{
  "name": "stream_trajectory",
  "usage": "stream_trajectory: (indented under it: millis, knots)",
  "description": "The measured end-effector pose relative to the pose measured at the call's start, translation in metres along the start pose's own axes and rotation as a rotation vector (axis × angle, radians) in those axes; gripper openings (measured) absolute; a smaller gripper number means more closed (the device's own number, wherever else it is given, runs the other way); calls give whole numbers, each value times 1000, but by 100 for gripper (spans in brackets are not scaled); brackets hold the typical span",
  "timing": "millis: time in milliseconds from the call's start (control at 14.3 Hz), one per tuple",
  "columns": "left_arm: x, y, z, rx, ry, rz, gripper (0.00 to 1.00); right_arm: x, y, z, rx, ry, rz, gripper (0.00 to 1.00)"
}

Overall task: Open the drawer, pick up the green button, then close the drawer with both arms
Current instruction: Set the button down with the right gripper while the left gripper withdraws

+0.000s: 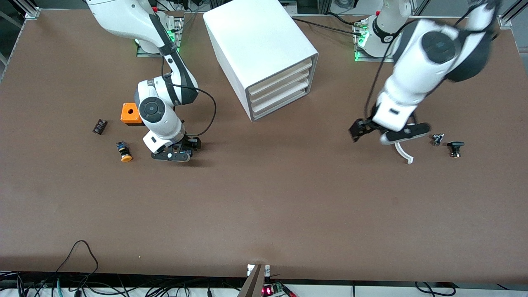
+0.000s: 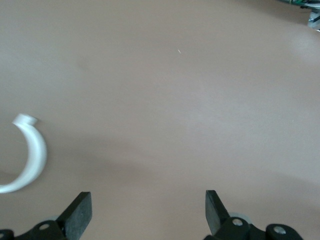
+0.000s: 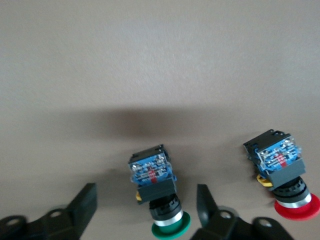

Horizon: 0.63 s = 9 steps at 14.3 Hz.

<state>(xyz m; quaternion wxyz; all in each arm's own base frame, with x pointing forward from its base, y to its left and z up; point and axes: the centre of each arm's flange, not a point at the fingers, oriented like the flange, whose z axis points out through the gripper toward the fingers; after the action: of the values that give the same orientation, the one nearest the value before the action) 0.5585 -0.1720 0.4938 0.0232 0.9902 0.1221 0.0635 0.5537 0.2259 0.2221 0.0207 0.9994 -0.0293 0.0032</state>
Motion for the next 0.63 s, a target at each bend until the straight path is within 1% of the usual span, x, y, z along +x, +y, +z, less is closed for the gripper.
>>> stream_trajectory:
  millis: [70,210,280,421,491,631]
  knots:
    - [9,-18,-34,20,6,50,100,5,-3,-13,0,-11,6,100]
    - [21,-61,-88,52,4,130,100,17,-12,-57,0,-41,10,100]
    - [26,-84,-108,62,-1,158,100,25,-15,-85,3,-48,12,100]
    - [34,-124,-128,72,-11,212,100,41,-8,-144,12,-40,32,100]
    - [36,-136,-131,72,-16,237,100,50,1,-173,15,-31,48,100]
    - [37,-141,-128,72,-27,261,100,62,22,-224,18,-16,83,100]
